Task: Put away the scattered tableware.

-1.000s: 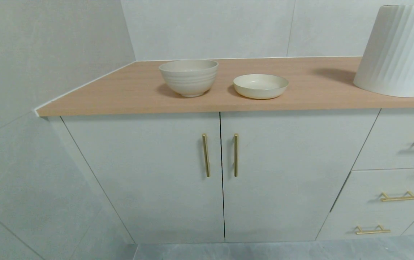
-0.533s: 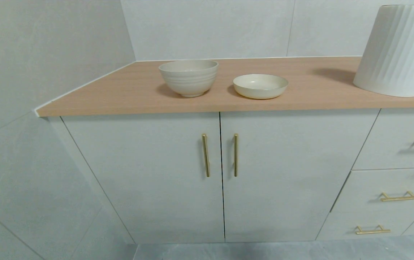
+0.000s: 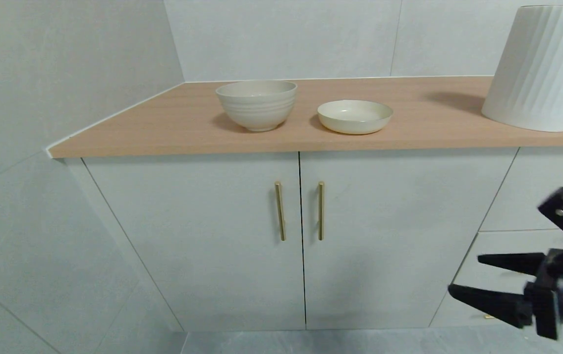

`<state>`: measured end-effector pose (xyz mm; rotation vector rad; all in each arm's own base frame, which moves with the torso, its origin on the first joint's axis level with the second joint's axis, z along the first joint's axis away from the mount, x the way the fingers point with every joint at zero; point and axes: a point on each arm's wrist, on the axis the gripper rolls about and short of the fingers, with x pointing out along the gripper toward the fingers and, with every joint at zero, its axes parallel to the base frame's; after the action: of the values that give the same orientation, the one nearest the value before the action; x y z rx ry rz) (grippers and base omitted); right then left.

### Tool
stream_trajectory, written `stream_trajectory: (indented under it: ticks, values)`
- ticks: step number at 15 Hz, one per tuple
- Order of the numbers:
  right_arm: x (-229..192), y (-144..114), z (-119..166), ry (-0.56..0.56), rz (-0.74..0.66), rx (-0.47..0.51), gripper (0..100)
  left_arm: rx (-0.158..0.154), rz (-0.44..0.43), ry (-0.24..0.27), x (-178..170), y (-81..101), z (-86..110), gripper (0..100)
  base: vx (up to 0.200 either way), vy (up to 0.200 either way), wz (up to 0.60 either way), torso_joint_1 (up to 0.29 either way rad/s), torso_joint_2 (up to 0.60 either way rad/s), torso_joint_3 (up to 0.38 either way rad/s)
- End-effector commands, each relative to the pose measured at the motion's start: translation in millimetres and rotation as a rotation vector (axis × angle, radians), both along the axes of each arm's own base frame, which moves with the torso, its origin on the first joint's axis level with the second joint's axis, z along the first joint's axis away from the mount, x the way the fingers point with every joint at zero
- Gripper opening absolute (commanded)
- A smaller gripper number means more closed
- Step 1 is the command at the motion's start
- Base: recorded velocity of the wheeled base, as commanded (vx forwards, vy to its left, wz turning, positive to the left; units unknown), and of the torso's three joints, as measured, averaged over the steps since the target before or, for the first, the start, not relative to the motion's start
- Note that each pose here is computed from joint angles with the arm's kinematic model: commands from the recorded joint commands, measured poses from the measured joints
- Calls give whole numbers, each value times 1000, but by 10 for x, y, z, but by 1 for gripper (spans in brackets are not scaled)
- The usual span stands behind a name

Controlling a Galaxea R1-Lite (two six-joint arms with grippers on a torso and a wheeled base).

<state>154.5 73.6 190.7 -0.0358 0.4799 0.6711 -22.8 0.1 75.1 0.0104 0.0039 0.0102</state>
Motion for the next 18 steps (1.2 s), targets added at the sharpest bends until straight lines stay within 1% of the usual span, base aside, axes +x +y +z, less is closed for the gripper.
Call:
stream_trajectory:
  ticks: [1,2,3,4,5,8,12,13,15,18]
  values:
    - [660,552,-122,66,94,-28,100,-1,1,-1,0,0,1,100,0,0,0,0,0,0]
    - [737,618,-115,64,98,-17,100,-3,1,-1,0,0,1,100,0,0,0,0,0,0]
    - [866,776,-80,58,105,26,100,-3,1,-1,0,0,1,100,0,0,0,0,0,0]
    - [924,853,-70,59,107,49,100,-3,1,-1,0,0,1,100,0,0,0,0,0,0]
    - [1039,1024,-80,57,120,83,100,-4,1,1,0,0,-1,100,0,0,0,0,0,0]
    - [1236,1278,-179,41,148,96,100,-4,1,1,0,0,-1,100,0,0,0,0,0,0]
    - [1266,1431,-252,16,170,132,100,-4,1,1,0,0,-1,100,0,0,0,0,0,0]
    - [1342,1494,-347,18,162,153,100,-4,1,1,0,0,-1,100,0,0,0,0,0,0]
    - [1420,1559,-428,-9,156,196,100,-4,1,1,0,0,-1,100,0,0,0,0,0,0]
    - [1487,1601,-503,-10,150,208,100,-4,1,1,0,0,-1,100,0,0,0,0,0,0]
